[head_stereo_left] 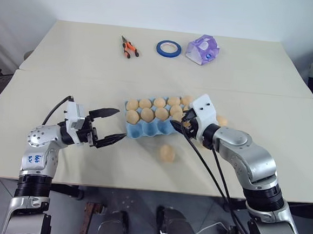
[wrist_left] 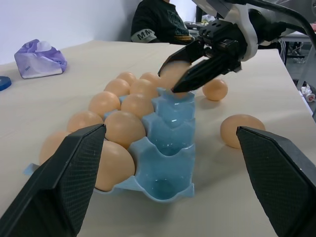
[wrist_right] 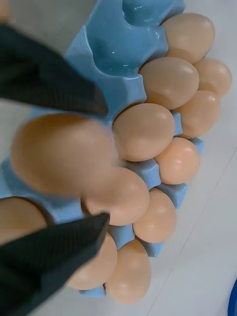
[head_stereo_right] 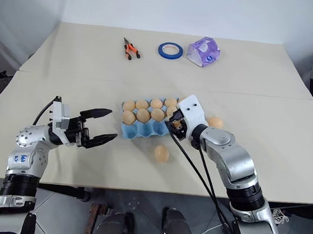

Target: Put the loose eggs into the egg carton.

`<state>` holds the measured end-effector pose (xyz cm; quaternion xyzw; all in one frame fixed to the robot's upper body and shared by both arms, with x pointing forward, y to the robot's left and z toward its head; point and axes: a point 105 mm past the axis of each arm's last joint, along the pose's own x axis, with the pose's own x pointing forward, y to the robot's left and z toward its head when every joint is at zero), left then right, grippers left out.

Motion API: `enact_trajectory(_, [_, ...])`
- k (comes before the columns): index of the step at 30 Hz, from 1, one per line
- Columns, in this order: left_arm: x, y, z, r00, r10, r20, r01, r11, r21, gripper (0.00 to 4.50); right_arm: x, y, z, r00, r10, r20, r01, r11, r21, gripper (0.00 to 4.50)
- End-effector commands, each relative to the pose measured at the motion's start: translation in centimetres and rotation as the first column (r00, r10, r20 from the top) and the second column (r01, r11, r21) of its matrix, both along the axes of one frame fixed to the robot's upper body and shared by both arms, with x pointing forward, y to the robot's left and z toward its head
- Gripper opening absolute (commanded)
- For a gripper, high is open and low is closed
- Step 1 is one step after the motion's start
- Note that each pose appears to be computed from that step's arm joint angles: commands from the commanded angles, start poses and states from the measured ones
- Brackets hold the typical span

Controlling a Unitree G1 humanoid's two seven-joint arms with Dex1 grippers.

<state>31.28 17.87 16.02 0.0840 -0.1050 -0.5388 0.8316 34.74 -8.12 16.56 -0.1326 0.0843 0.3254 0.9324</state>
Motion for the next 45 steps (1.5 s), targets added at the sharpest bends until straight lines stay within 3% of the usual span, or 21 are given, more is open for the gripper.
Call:
enact_trajectory(1, [0.0,0.0,1.4,0.998,-0.007,0.062,0.007,1.0,-0.001,4.5,-0.4,0.2,1.1,0.999,0.02,0.048,-0.02,1.0,0.008,4.48])
enact_trajectory(8, [0.1,0.0,1.5,0.998,-0.01,0.061,0.01,1.0,0.0,4.5,-0.9,-1.0,2.5,0.997,0.023,0.08,-0.024,1.0,0.004,4.48])
enact_trajectory(15, [0.3,0.1,1.5,0.998,-0.011,0.058,0.011,1.0,0.0,4.5,-3.9,-5.1,5.5,0.979,0.051,0.199,-0.063,0.997,0.051,4.48])
enact_trajectory(23, [0.9,-0.2,1.3,0.998,-0.019,0.053,0.019,1.0,-0.005,4.5,-7.6,-13.3,2.9,0.983,0.039,0.178,-0.031,0.998,-0.047,4.48])
enact_trajectory(30, [1.1,-0.1,1.3,0.998,-0.02,0.054,0.021,1.0,-0.005,4.5,-10.2,-19.1,1.0,0.994,-0.02,0.11,0.025,0.999,-0.047,4.48])
enact_trajectory(38, [1.1,0.0,1.5,0.998,-0.018,0.057,0.018,1.0,-0.004,4.5,-10.6,-18.9,1.0,0.994,-0.01,0.111,0.015,0.999,-0.047,4.48])
enact_trajectory(45, [1.1,-0.1,1.8,0.998,-0.017,0.067,0.018,1.0,-0.004,4.5,-8.7,-14.7,-0.3,0.995,-0.016,0.098,0.015,1.0,0.012,4.48])
